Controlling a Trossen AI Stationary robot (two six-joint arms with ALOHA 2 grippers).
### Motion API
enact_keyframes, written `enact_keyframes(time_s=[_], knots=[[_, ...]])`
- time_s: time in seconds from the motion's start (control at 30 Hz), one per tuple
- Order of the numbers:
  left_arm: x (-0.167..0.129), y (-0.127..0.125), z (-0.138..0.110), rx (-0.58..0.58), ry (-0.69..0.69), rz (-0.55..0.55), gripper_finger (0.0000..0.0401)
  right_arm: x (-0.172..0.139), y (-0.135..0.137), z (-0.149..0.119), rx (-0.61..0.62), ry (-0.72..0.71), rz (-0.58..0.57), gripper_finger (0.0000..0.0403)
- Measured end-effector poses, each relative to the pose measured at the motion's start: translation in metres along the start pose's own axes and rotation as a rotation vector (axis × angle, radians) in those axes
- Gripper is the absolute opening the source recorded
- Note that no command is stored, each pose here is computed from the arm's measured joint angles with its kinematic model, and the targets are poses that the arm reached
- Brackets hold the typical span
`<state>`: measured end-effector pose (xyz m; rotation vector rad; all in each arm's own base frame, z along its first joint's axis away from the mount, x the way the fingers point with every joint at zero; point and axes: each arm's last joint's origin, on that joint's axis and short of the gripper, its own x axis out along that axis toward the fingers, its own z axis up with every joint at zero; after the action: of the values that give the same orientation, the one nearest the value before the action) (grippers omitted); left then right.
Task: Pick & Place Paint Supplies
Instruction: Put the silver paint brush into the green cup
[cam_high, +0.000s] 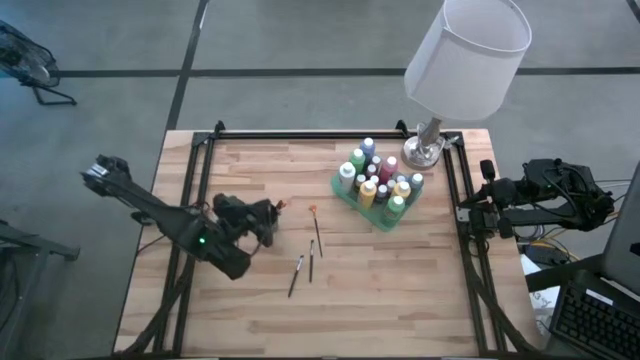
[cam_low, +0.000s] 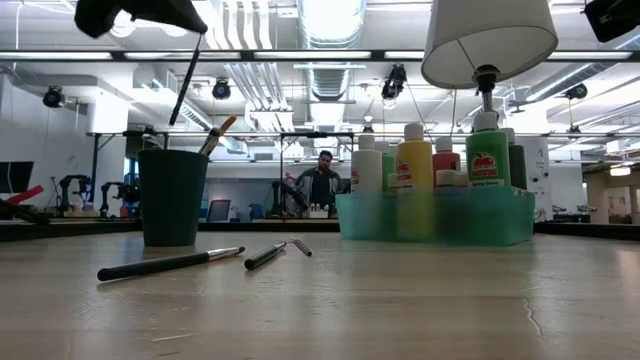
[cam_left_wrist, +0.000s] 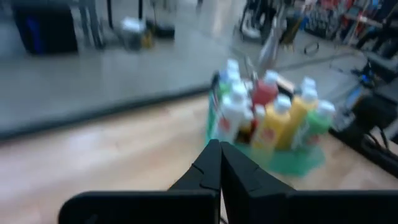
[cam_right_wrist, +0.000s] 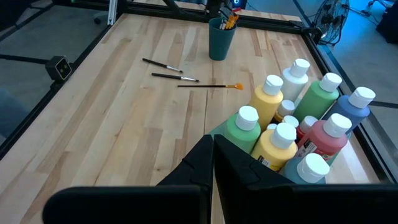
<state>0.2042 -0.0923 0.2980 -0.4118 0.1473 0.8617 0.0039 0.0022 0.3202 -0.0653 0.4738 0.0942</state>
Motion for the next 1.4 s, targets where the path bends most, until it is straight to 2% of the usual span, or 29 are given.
enact_keyframes(time_s=[0.17, 0.37, 0.57, 0.67, 0.83, 1.07, 1.2, 1.4], knots=[[-0.005, 0.014, 0.016, 0.068, -0.107, 0.028, 0.0000, 0.000, 0.000, 0.000, 0.000, 0.000, 0.000, 0.0008], [-0.006, 0.041, 0.015, 0.083, -0.197, 0.068, 0.0000, 0.000, 0.000, 0.000, 0.000, 0.000, 0.000, 0.0008], [-0.002, 0.066, -0.006, 0.071, -0.205, 0.070, 0.0000, 0.000, 0.000, 0.000, 0.000, 0.000, 0.000, 0.0008], [0.002, 0.074, -0.021, 0.024, -0.208, 0.058, 0.0000, 0.000, 0.000, 0.000, 0.000, 0.000, 0.000, 0.0008], [0.010, 0.080, -0.043, -0.028, -0.212, 0.030, 0.0000, 0.000, 0.000, 0.000, 0.000, 0.000, 0.000, 0.0008], [0.017, 0.084, -0.066, -0.020, -0.172, -0.047, 0.0000, 0.000, 0.000, 0.000, 0.000, 0.000, 0.000, 0.0008], [0.020, 0.086, -0.072, 0.025, -0.185, -0.051, 0.0000, 0.000, 0.000, 0.000, 0.000, 0.000, 0.000, 0.0008], [0.025, 0.088, -0.077, 0.164, -0.141, -0.078, 0.0000, 0.000, 0.000, 0.000, 0.000, 0.000, 0.000, 0.0008]])
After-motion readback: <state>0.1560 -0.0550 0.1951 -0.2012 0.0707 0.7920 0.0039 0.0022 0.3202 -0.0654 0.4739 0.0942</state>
